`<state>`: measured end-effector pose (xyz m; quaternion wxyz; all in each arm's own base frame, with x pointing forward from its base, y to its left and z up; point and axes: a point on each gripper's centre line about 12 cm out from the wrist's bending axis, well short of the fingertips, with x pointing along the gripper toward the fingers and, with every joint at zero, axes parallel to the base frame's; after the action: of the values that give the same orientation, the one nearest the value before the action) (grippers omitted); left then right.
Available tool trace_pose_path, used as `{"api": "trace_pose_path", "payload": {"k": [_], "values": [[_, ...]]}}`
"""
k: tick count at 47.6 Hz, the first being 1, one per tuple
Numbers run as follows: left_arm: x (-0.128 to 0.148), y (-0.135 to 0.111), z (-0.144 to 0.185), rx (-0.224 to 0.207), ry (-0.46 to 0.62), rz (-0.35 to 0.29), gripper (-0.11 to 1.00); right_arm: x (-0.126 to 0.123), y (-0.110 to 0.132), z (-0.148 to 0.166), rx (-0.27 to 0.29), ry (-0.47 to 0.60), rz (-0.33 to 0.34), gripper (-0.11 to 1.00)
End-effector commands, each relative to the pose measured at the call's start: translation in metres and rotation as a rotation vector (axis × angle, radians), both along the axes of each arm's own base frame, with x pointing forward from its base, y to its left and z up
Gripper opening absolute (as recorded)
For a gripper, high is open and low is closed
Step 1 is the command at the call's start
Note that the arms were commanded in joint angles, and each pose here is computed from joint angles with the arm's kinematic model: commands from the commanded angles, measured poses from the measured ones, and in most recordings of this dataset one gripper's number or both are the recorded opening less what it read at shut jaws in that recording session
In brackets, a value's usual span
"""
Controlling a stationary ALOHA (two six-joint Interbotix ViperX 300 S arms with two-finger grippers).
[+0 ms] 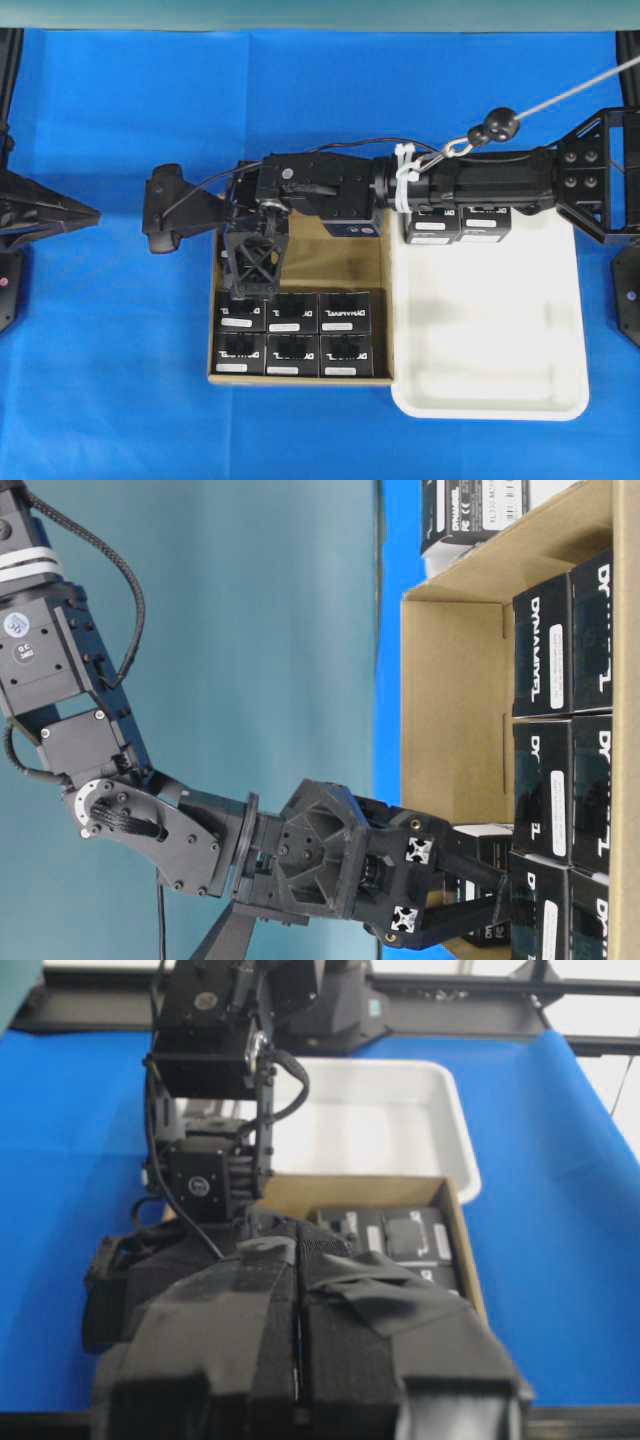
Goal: Pick the box from inside the cardboard box.
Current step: 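Lift the black box up out of the cardboard box with the right gripper, then carry the black box right over the white tray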
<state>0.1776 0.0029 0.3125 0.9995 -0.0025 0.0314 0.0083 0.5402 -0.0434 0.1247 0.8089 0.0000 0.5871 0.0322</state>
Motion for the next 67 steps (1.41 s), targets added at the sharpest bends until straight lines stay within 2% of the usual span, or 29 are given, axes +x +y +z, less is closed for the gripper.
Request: {"api": "trace_pose_path", "payload": {"k": [1,13,17,22,29,37,49,60,67], "values": [[0.002,0.000,0.011,0.000,-0.023,0.002,-0.06,0.002,0.003,-0.001,0.000,-0.009,0.006,0.97],[0.002,0.000,0.011,0.000,-0.023,0.002,-0.06,0.003,0.003,-0.001,0.001,-0.018,-0.005,0.93],[0.002,0.000,0.011,0.000,-0.023,0.002,-0.06,0.003,0.004,0.000,0.000,-0.016,-0.001,0.84],[0.002,0.000,0.010,0.000,-0.021,0.002,-0.06,0.002,0.005,0.001,0.001,-0.007,0.004,0.63],[0.002,0.000,0.011,0.000,-0.023,0.002,-0.06,0.002,0.008,0.014,0.002,-0.012,0.009,0.61],[0.002,0.000,0.010,0.000,-0.020,0.002,-0.06,0.004,0.006,0.046,0.001,-0.044,0.008,0.61],[0.001,0.001,0.012,0.004,-0.023,0.008,-0.06,-0.003,0.004,0.109,0.006,-0.010,0.030,0.61],[0.002,0.001,0.010,0.002,-0.018,0.006,-0.06,-0.027,0.002,0.164,0.013,0.050,0.042,0.61],[0.001,0.001,0.011,0.002,-0.023,0.006,-0.06,-0.047,0.001,0.195,0.013,0.049,0.041,0.61]]}}
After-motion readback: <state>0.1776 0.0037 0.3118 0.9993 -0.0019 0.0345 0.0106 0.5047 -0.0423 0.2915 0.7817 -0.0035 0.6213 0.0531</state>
